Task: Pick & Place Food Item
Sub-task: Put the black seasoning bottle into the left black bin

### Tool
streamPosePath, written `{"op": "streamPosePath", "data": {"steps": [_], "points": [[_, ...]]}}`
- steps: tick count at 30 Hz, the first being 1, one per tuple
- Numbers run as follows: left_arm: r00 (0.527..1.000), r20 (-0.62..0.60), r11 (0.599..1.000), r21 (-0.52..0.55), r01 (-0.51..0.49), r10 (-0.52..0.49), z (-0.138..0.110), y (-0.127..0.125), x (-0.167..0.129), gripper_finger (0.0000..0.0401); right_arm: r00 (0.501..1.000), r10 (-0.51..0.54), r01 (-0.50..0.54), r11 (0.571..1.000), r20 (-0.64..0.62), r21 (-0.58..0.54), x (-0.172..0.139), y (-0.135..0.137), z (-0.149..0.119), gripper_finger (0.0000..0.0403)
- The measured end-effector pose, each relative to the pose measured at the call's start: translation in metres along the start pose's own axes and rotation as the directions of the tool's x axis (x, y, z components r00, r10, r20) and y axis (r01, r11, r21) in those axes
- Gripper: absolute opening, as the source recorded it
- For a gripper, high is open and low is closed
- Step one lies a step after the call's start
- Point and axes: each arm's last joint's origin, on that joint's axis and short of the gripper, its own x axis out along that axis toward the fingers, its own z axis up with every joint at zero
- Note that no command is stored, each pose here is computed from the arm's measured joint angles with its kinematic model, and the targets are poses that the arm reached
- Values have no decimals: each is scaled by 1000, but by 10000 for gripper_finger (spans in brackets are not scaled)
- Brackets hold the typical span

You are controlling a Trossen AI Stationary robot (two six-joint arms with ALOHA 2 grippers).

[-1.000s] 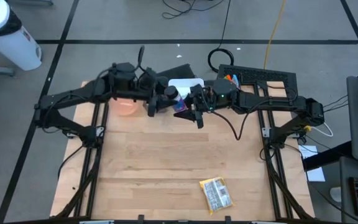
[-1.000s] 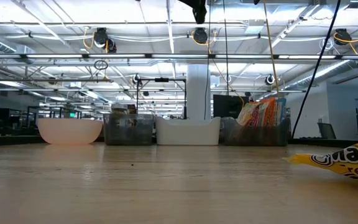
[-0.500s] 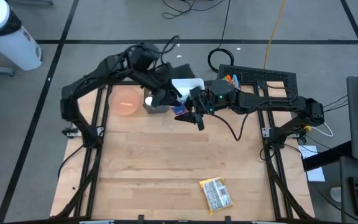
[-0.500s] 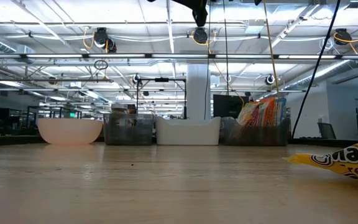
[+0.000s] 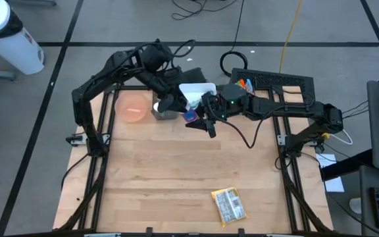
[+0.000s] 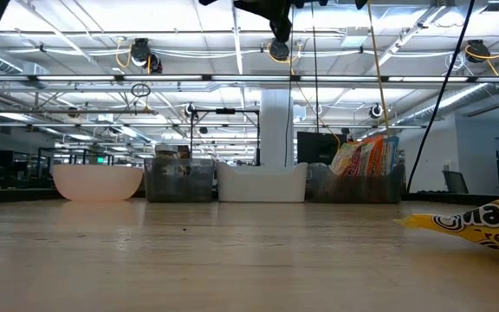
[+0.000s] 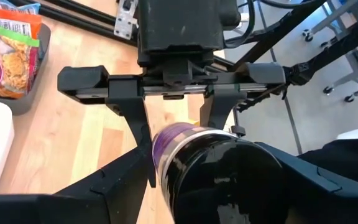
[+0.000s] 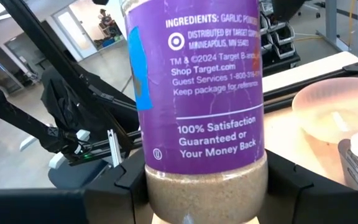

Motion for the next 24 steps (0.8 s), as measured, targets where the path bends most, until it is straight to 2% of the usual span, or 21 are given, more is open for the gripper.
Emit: {"op": "streamPosePath", "data": {"steps": [8, 18, 24], "points": [[1000, -11, 1000, 5, -22, 22, -1, 1, 0, 221, 1000, -7, 7, 1000, -12, 7, 0, -1, -1, 188], [1000, -18, 999, 46, -22, 23, -2, 0, 1, 221, 1000, -9, 9, 1000, -14, 0, 0, -1, -2, 191], [1000, -18, 995, 104, -12, 14, -2, 0, 0, 221, 1000, 6, -6, 1000, -16, -8, 0, 0, -1, 243]]}}
